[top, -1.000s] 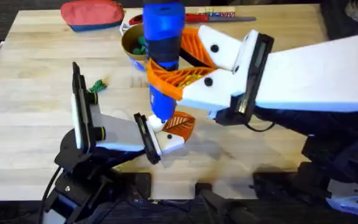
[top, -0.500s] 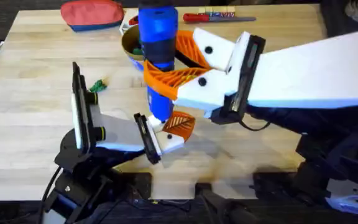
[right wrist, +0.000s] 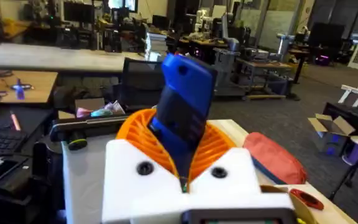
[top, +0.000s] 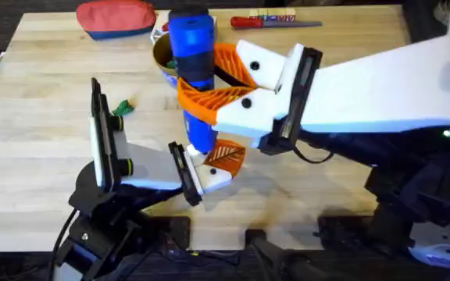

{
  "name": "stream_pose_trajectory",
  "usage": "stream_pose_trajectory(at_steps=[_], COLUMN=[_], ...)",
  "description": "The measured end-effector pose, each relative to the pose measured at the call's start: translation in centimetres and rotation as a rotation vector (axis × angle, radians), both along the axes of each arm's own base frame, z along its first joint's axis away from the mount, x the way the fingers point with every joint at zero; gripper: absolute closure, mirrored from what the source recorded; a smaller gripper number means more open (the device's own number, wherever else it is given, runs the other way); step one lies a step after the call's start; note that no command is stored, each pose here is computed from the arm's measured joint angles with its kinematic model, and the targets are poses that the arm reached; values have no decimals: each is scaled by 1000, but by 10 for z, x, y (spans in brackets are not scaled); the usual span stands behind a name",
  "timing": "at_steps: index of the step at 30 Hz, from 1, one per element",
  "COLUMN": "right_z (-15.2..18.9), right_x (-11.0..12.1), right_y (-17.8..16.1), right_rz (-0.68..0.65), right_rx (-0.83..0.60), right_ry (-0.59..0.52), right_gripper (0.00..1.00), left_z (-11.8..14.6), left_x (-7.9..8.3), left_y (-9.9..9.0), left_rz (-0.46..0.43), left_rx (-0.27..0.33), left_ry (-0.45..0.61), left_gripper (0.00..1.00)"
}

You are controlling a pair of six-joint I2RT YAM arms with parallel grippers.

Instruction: Pick up the gripper from the table and insert it into the empty holder that is missing its gripper. Then pick up a screw, insert it into the mounting hole, and use the screwdriver to tighten it. Finally, clean up the table by picking up the vegetable and placing it into the bucket.

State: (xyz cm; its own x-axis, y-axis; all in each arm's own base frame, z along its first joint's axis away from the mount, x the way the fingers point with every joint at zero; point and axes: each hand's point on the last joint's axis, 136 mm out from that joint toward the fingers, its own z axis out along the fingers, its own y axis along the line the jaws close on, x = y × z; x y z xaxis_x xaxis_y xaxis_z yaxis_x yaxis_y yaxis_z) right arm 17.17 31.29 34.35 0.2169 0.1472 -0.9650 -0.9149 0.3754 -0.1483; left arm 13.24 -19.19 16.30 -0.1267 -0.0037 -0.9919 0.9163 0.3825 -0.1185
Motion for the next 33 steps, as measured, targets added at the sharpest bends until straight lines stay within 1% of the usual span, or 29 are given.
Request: stream_pose_trajectory(at_steps=[9,13,20,23,26,28,30,33], right_z=[1,7,52,54,40,22,0,-42], right_x=[0,0,-9,-3,17,41,73,123], right_y=[1,1,-14,-19,-23,-29,-41,-69], right_rz=[2,3,-1,-30,-107,-199,-325,-516], right_rx=[8,37,203,206,121,28,-85,-298], right_ry=[1,-19,-140,-162,-190,-206,-218,-244], right_gripper=[995,995,995,995,995,995,995,995], left_z=[0,0,0,0,0,0,0,0], left_x=[0,0,0,0,0,0,0,0], left_y=[0,0,0,0,0,0,0,0], left_rz=[0,0,0,0,0,0,0,0], left_rx=[0,0,0,0,0,0,0,0], left_ry=[0,-1,-1,-1,-1,-1,-1,0], left_gripper=[991,991,991,991,991,991,991,991])
